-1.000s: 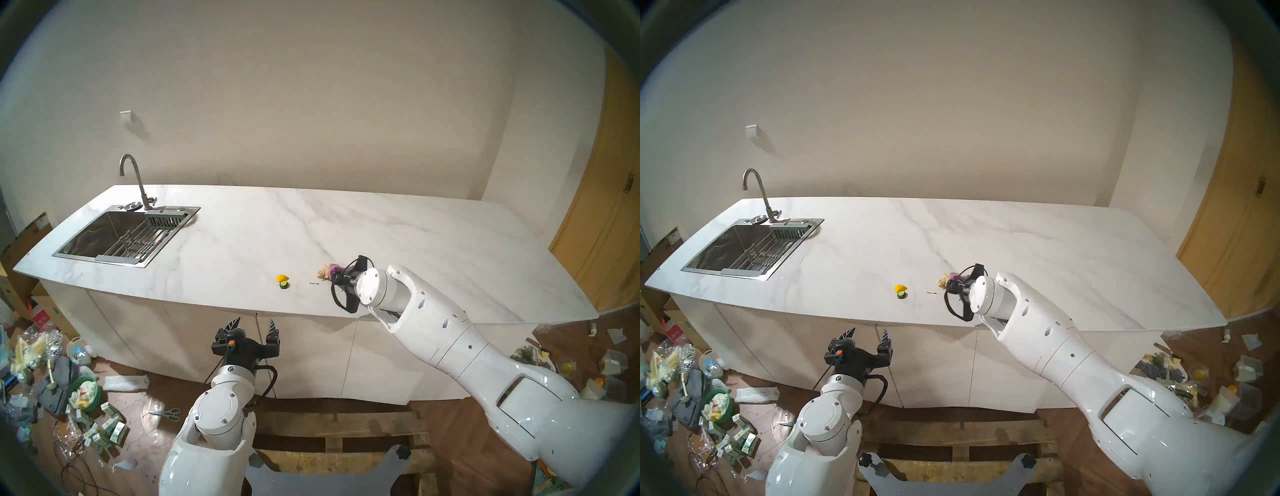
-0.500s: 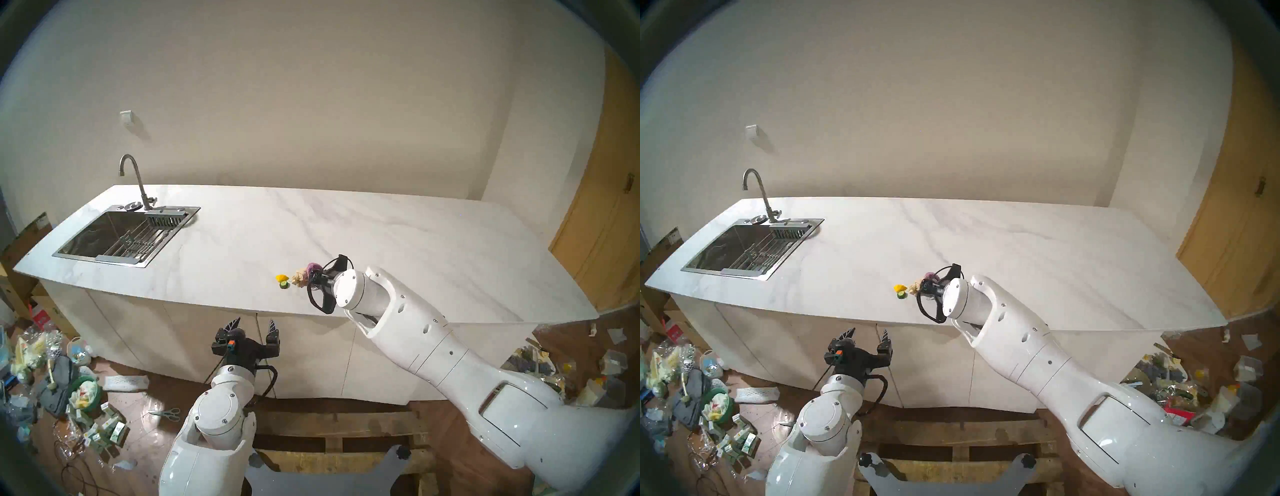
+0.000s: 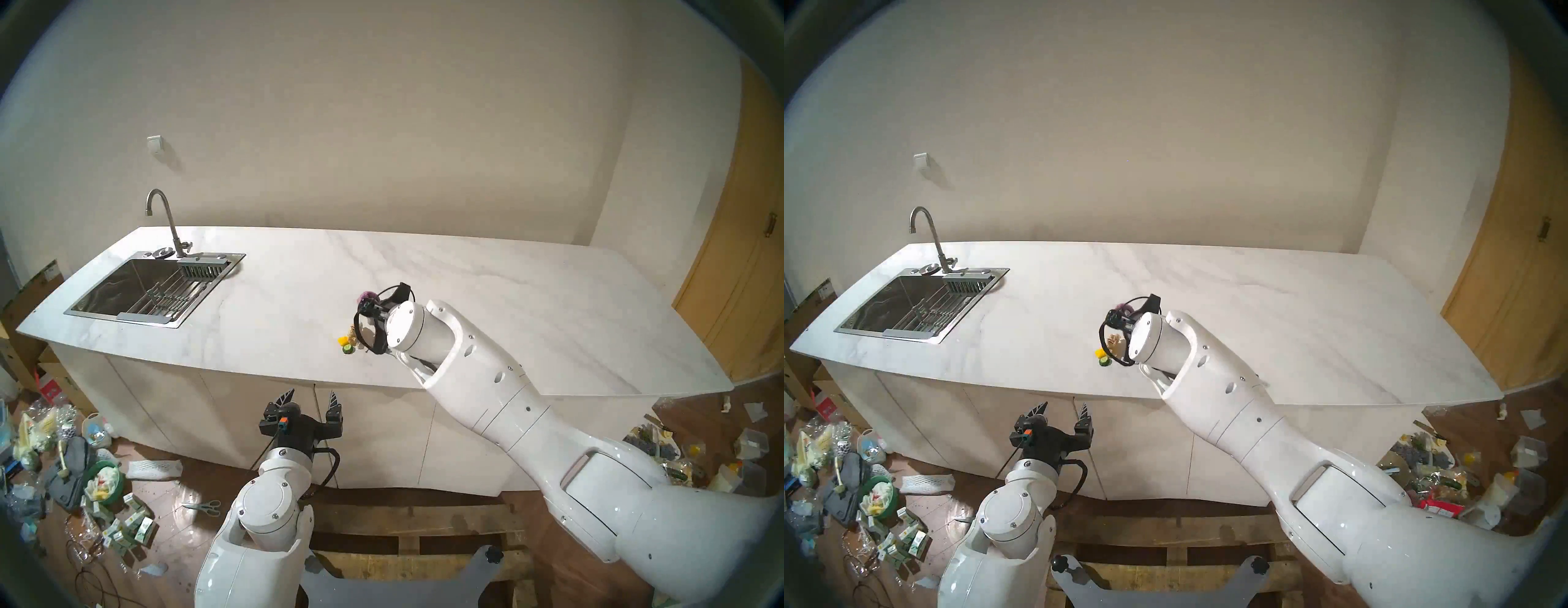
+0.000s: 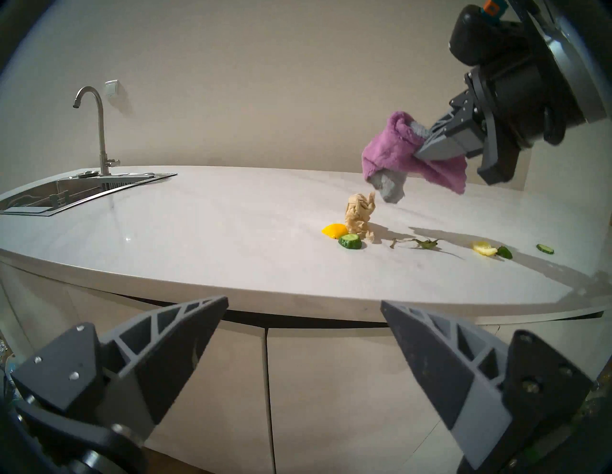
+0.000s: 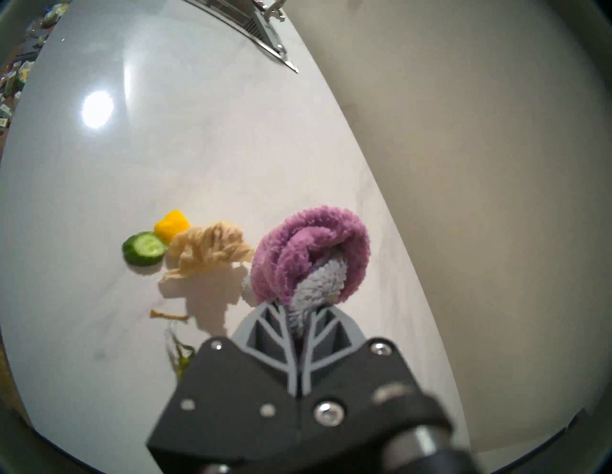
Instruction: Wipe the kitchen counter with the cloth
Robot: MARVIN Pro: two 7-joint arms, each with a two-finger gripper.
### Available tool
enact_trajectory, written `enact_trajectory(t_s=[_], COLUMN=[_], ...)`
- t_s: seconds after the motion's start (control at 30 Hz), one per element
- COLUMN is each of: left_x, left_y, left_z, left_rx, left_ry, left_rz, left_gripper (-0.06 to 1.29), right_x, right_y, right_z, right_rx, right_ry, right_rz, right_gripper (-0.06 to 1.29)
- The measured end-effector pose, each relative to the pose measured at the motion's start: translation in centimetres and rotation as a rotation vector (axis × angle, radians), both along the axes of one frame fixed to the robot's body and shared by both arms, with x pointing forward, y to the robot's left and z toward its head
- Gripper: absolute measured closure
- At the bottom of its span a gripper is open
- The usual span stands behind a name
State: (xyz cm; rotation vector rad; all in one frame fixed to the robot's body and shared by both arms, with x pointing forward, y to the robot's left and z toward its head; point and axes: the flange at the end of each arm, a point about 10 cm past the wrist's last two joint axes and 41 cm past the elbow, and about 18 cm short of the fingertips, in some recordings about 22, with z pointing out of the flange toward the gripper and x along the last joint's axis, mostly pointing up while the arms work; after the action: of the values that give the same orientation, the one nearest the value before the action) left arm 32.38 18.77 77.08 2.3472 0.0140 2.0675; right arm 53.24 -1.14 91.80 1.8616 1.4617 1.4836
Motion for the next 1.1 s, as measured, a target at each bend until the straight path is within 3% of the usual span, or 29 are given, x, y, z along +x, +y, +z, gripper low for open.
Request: enact_trajectory(t_s=[0.3,0.63,0.83,1.1], left_x=[0.0,0.0,0.0,0.0], left_y=[0.0,0.0,0.0,0.0], left_z=[0.0,0.0,0.0,0.0], left_rx=[0.0,0.0,0.0,0.0], left_ry=[-0.001,-0.001,-0.001,0.0], left_rz=[0.0,0.0,0.0,0.0], left_gripper=[-0.02,-0.02,-0.02,-0.02], right_x=[1.3,2.7,2.0,-0.2], right_y=[-4.1,-11.9,-15.8,-19.3], right_z=[2.0,2.5,2.4,1.6], right_rx=[-0.007,-0.072,-0.105,-0.138], right_ry=[-0.036,-0.093,-0.082,-0.013], right_rz=[-0.052,-0.192,-0.227,-0.183], right_gripper=[1.25,1.25,1.25,1.25])
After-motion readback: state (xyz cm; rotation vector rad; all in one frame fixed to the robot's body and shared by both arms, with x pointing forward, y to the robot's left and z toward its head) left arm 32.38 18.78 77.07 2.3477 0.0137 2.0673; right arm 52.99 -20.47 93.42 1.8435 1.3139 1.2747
